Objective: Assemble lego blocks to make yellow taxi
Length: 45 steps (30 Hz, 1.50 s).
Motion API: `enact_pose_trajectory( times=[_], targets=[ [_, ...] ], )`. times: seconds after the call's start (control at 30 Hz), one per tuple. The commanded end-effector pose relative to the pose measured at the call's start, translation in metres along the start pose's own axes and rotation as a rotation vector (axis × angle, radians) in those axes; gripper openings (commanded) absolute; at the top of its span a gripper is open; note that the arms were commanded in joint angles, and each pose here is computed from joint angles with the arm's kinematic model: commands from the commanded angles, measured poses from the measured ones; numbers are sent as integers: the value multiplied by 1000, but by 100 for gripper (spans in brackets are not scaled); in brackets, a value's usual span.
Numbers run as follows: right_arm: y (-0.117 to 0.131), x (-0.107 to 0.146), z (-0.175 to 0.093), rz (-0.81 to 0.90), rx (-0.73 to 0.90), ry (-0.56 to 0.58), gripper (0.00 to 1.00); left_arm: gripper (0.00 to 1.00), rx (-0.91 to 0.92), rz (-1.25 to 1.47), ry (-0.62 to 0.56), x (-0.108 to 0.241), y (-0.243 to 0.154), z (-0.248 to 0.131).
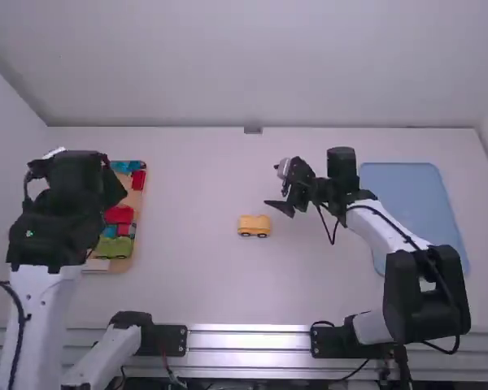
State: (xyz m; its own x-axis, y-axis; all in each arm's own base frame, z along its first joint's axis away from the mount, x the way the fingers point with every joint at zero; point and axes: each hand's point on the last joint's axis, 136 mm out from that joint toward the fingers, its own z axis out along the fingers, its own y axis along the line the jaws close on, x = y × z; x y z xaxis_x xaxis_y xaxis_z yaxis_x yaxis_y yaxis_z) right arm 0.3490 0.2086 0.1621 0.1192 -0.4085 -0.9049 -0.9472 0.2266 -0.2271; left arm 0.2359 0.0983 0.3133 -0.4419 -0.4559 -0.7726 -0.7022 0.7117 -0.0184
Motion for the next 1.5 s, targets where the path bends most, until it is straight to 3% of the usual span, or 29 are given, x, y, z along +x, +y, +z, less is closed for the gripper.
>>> enact_pose_trajectory(
  times=[0.0, 0.2, 0.5, 0.9, 1.47],
  targets=[
    [10, -28, -5, -44, -64, -107, 99, 99, -48, -47, 29, -7, 10, 8],
    [13, -50, -23, -48, -136, -249, 99, 99, -39, -23, 153, -13, 13, 45],
    [-12, -65, -35, 78, -100, -254, 99, 99, -9, -15, 243, -21, 7, 88],
    [-2, -97, -17, 21, -151, -279, 99, 99, -67, -141, 429, -27, 34, 135],
    [-7, -92, 4, 22, -68, -197, 99, 99, -42, -104, 480, -81, 33, 182]
  ],
)
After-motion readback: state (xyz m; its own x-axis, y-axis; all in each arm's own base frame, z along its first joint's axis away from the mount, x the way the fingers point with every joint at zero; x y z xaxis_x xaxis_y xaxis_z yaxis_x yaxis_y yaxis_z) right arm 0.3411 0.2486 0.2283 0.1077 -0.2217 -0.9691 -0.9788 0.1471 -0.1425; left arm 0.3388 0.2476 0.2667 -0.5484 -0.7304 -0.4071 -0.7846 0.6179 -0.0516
